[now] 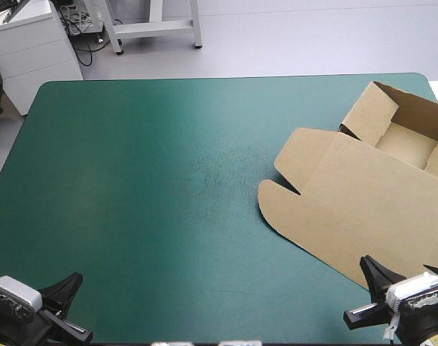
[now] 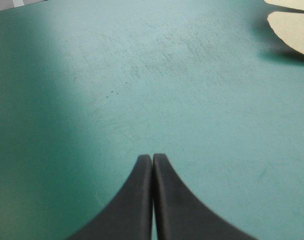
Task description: Fold the box
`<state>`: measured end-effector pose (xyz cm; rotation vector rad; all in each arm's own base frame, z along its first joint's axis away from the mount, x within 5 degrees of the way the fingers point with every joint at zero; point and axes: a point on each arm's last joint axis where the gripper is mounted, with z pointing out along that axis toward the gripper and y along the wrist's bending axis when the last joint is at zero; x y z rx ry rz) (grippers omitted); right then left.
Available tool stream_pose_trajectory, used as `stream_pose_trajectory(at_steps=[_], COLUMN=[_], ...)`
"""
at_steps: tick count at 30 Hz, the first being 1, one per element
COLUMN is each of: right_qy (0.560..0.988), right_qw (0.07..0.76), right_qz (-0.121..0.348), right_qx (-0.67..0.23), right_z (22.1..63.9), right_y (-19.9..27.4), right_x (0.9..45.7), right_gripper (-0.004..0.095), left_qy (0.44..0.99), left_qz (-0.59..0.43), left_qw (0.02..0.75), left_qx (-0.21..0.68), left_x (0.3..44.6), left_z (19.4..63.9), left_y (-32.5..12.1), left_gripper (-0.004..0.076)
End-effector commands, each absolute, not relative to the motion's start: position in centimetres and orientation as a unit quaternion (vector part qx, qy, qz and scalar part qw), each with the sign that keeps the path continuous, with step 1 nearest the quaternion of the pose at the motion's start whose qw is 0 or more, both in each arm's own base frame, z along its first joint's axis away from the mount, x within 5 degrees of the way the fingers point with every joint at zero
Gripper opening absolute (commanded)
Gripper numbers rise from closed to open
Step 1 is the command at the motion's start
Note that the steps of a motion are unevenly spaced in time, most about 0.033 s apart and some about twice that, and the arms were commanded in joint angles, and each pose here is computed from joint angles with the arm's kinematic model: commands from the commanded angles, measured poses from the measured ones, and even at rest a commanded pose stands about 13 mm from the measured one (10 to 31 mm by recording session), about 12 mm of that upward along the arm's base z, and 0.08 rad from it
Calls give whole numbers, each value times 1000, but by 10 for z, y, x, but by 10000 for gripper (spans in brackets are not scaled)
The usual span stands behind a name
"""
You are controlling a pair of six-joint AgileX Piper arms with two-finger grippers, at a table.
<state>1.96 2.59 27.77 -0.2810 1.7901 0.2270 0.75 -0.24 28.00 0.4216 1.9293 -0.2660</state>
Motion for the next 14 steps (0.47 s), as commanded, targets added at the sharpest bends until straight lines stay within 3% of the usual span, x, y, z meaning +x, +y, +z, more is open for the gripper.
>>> stream_pose_trajectory(at_steps=[1, 14], right_qy=[743, 738], right_qw=[651, 658], right_qz=[100, 100], right_qx=[-116, -114], right_z=[291, 292], right_y=[25, 25], right_x=[14, 12], right_gripper=[-8, -8], left_qy=[792, 794], left_qz=[-125, -134], left_qw=[571, 569], left_qx=[174, 166], left_x=[9, 9], left_z=[292, 292], left_y=[-4, -5], left_gripper=[-32, -32])
